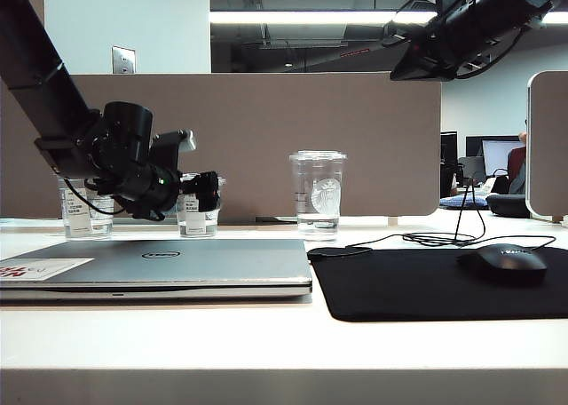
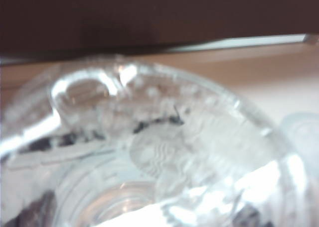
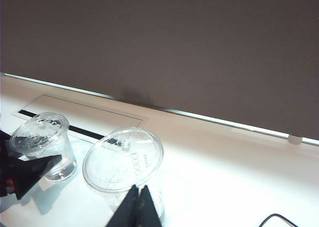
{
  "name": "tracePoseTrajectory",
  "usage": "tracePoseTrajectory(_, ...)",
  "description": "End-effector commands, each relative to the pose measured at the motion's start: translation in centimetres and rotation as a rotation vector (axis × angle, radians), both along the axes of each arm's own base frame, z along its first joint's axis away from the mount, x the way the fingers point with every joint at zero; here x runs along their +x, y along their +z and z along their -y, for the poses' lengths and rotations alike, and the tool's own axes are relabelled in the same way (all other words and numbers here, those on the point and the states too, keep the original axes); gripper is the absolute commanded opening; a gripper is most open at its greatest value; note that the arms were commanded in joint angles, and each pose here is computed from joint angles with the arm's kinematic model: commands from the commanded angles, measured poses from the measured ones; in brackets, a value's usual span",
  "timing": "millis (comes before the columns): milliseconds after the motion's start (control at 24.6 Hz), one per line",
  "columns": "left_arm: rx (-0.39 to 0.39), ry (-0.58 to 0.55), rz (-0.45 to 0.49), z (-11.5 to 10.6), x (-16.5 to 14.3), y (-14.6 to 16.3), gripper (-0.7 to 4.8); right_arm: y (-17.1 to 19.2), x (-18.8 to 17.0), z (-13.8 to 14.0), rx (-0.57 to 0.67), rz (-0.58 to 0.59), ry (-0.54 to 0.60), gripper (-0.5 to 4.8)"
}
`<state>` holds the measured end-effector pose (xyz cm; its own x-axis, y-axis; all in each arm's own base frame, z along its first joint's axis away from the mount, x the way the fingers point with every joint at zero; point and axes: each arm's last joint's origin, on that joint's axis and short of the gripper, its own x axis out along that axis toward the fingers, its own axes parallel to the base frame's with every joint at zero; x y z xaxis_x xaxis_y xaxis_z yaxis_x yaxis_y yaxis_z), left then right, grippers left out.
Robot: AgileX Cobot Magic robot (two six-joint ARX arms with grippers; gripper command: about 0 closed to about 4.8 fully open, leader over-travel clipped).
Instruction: Pick up the coffee cup on the middle and place it on the right side of the laptop.
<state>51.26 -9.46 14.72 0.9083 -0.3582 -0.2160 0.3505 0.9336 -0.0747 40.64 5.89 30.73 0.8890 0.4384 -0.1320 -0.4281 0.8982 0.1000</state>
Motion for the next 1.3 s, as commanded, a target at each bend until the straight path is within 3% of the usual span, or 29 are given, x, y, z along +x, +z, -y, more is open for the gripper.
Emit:
tracePoseTrajectory(41, -0.009, -0.020, 0.012, 0.1, 0.1, 0.4, 4.79, 0.4, 0.0, 0.0, -0.002, 0.010, 0.000, -0.06)
tracePoseTrajectory(203, 0.010, -0.037, 0.020, 0.1, 0.0, 0.4, 4.75, 0.1, -0.1, 0.0, -0.005, -0.015, 0.000, -0.05)
tracePoseTrajectory(244, 0.018, -0.040, 0.024, 0.1, 0.0, 0.4, 4.20, 0.0, -0.1, 0.1, -0.006, -0.027, 0.000, -0.06)
tracePoseTrajectory(285, 0.019, -0.041, 0.024, 0.1, 0.0, 0.4, 4.04, 0.0, -0.1, 0.1, -0.007, -0.030, 0.000, -0.06)
tracePoseTrajectory(488, 0.016, -0.055, 0.024, 0.1, 0.0, 0.4, 3.91, 0.0, -0.1, 0.1, -0.007, -0.027, 0.000, -0.06)
tracePoseTrajectory(610, 0.016, -0.055, 0.024, 0.1, 0.0, 0.4, 3.29, 0.0, -0.1, 0.1, -0.007, -0.026, 0.000, -0.06)
tracePoseTrajectory(1016, 0.011, -0.071, 0.030, 0.2, 0.0, 0.8, 3.26, 0.1, -0.1, 0.1, -0.007, -0.025, 0.000, -0.06)
tracePoseTrajectory(1301, -0.006, -0.144, 0.065, 0.8, -0.9, 4.4, 3.26, 0.2, -0.1, 0.1, -0.004, -0.011, 0.004, -0.06)
